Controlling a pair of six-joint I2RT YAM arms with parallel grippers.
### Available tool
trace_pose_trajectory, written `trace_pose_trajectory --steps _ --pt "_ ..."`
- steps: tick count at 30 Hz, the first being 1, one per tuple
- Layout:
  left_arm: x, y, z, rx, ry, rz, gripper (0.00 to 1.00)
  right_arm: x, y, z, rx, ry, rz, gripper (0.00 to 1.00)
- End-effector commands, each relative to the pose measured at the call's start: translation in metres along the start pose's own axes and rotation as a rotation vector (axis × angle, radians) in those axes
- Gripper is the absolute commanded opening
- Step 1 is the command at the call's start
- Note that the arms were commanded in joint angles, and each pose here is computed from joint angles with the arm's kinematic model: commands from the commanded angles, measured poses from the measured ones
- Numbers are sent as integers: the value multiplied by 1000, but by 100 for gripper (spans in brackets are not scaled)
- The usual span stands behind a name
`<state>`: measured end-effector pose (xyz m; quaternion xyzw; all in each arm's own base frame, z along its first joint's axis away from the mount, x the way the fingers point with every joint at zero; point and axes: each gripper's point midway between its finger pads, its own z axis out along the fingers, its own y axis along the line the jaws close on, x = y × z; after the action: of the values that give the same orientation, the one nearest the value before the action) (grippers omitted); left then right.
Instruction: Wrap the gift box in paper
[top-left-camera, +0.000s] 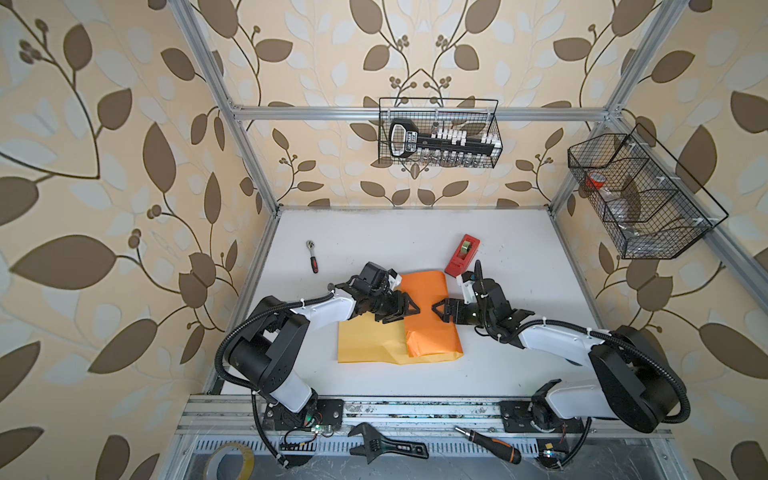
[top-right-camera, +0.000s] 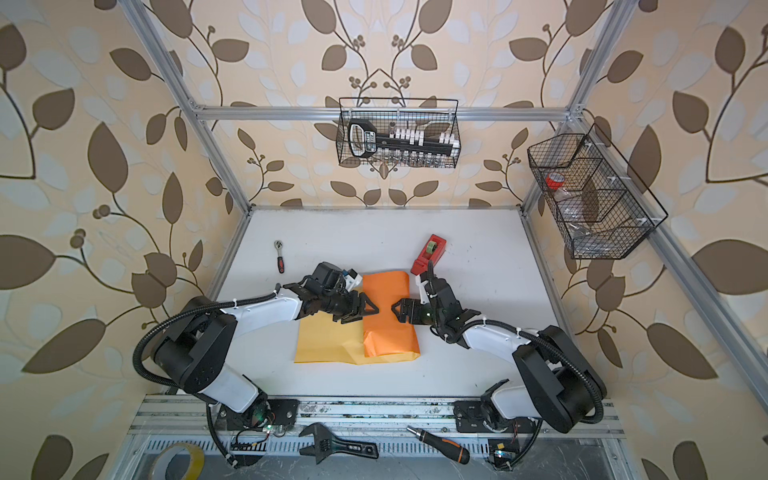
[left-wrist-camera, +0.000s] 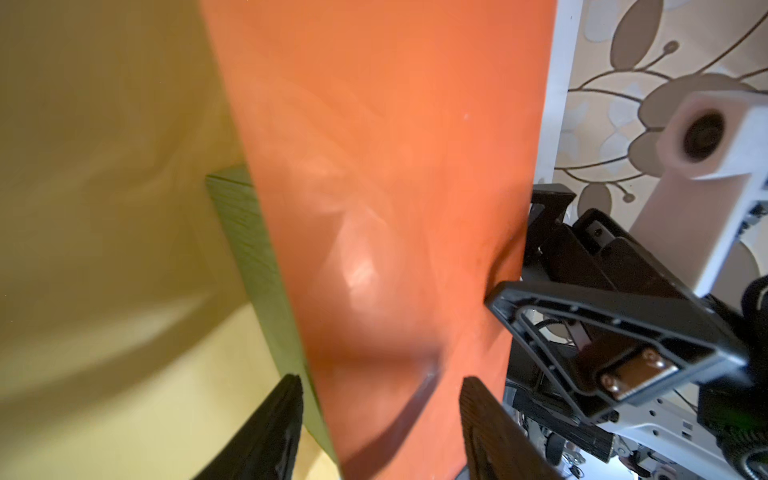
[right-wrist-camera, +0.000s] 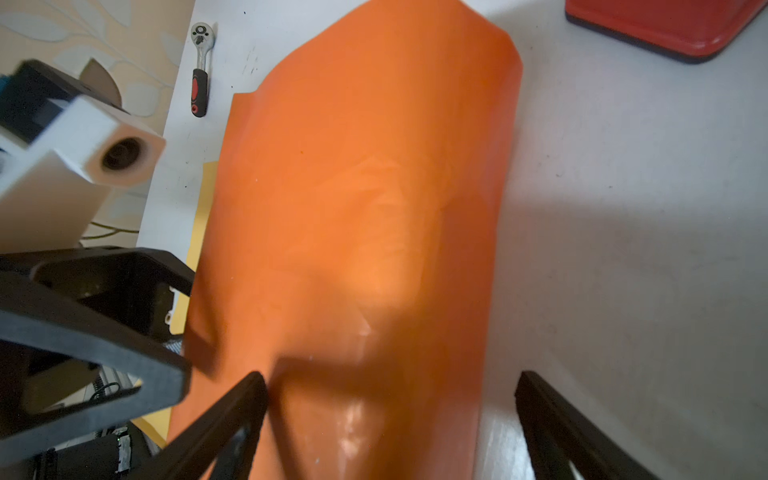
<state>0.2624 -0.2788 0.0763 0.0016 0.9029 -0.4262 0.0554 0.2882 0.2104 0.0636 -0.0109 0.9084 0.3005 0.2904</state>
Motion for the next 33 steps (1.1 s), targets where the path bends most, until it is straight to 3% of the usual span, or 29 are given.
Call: trace_pose_trajectory --steps 1,7,11,25,33 --pt "-9 -14 3 45 -5 11 53 31 -20 3 69 91 22 94" --pt "-8 11 9 -51 16 16 36 24 -12 -4 48 68 28 94" --pt "-3 27 12 -73 30 -3 32 15 -8 -12 52 47 8 95" --pt "6 47 11 -127 43 -17 27 -10 5 -29 -57 61 17 91" --pt "5 49 10 -142 30 -14 22 -16 -4 -23 15 86 -15 94"
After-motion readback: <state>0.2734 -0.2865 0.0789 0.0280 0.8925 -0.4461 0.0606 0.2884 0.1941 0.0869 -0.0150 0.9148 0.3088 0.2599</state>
